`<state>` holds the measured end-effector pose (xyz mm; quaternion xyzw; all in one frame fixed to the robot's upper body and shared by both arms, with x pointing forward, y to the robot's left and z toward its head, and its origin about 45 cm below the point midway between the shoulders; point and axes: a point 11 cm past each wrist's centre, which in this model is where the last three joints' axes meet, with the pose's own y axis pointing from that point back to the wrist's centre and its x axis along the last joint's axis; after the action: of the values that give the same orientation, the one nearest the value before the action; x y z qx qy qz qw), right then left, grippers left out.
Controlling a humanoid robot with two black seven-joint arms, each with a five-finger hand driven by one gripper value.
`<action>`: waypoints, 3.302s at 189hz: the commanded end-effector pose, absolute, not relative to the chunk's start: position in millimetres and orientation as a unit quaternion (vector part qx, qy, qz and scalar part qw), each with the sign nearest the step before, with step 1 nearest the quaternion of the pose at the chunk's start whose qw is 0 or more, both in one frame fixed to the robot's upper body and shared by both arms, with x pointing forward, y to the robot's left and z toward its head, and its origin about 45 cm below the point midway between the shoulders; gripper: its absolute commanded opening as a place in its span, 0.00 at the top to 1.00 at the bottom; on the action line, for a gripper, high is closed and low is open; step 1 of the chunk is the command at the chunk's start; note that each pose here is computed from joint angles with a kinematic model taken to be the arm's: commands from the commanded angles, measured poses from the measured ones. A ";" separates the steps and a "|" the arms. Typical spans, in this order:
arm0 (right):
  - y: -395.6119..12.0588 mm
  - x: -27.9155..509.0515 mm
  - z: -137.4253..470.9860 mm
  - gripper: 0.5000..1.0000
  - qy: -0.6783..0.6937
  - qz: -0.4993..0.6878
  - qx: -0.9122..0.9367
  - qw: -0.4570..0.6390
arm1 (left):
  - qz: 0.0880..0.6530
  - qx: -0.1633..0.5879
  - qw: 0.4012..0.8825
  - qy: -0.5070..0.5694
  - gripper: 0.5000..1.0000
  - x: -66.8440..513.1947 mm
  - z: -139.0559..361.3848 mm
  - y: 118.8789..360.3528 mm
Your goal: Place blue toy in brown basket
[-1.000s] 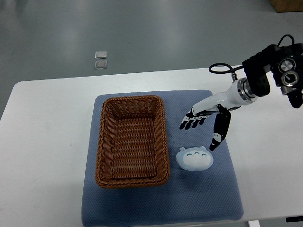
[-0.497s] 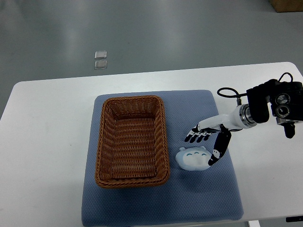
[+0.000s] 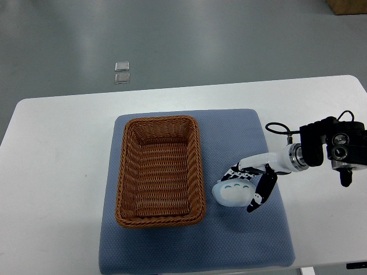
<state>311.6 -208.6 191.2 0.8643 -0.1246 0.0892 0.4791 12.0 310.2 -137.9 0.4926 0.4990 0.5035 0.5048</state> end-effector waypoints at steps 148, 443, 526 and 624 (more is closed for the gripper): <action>-210.3 367.1 285.0 1.00 -0.159 0.215 0.839 0.474 | 0.505 0.493 0.503 0.498 0.00 11.9 -137.8 311.8; -31.1 392.5 216.0 0.18 -0.111 0.246 0.848 0.456 | 0.509 0.495 0.500 0.497 0.00 11.8 -137.7 315.1; -59.3 434.6 306.1 0.18 -0.183 0.237 0.873 0.386 | 0.509 0.495 0.499 0.496 0.00 11.7 -137.7 315.6; -204.0 499.8 331.1 0.18 -0.485 -0.118 0.864 -0.061 | 0.508 0.495 0.500 0.496 0.00 11.8 -137.7 315.1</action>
<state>491.9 -170.5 350.8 0.8992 -0.4342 -0.0175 0.0505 11.7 315.2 -137.7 0.4954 0.4963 0.5086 0.4996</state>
